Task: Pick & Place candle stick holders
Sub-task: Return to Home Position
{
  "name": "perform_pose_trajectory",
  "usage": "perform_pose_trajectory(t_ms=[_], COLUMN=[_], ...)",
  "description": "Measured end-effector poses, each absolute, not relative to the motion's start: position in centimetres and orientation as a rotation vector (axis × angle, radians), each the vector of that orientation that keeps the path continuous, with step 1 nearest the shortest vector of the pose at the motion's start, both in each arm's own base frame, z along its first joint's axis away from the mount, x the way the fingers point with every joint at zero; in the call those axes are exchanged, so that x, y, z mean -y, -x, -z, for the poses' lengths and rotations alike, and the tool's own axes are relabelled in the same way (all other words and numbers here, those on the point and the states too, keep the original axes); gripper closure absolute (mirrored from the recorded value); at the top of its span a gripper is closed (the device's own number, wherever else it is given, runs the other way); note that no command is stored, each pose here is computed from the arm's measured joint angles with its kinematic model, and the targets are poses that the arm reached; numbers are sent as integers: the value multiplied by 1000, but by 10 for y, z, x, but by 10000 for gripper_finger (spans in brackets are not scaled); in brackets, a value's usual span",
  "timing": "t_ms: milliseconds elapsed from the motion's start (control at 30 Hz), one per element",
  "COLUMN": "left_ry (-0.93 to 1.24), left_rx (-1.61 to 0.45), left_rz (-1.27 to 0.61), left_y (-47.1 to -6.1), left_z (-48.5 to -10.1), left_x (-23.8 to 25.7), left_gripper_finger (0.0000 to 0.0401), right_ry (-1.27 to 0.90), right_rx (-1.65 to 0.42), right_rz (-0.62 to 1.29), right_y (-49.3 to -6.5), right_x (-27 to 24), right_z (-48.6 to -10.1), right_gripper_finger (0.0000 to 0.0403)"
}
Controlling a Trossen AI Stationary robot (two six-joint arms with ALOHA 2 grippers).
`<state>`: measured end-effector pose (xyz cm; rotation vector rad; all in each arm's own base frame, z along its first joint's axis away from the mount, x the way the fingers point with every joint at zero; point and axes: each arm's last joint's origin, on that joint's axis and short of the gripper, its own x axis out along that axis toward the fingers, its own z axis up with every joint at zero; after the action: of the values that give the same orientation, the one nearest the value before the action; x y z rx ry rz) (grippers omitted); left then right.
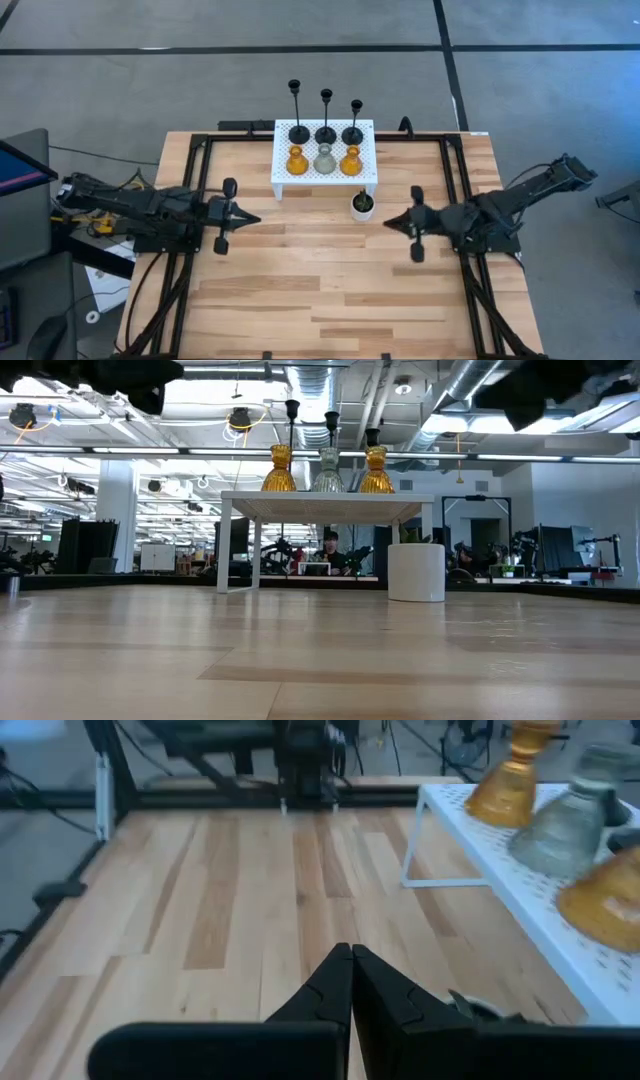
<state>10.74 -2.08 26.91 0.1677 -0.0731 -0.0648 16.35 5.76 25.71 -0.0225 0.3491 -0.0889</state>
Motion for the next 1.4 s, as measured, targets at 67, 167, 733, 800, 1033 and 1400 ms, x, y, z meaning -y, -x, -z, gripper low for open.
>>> perform_pose_trajectory(t_ms=[67, 167, 733, 800, 1033, 1400], left_ry=[-186, -219, -312, -312, -316, -276], left_rx=[70, 66, 52, 50, 41, 28], left_rz=[35, 3, -74, -89, -141, -29], left_y=[-106, -105, -104, -104, -105, -112], left_z=[-269, -269, -269, -269, -269, -255], left_x=[24, 28, 28, 26, 21, 11], left_gripper_finger=[398, 398, 395, 395, 395, 394], right_ry=[0, -11, 75, 82, 64, 70], right_rx=[-304, -221, 40, 52, 76, 91], right_rz=[81, 69, -43, -43, -15, -59], right_y=[-149, -129, -71, -68, -57, -69], right_x=[-51, -42, -20, -18, -13, -19], right_z=[-253, -251, -257, -257, -256, -235], right_gripper_finger=[403, 403, 403, 403, 403, 403])
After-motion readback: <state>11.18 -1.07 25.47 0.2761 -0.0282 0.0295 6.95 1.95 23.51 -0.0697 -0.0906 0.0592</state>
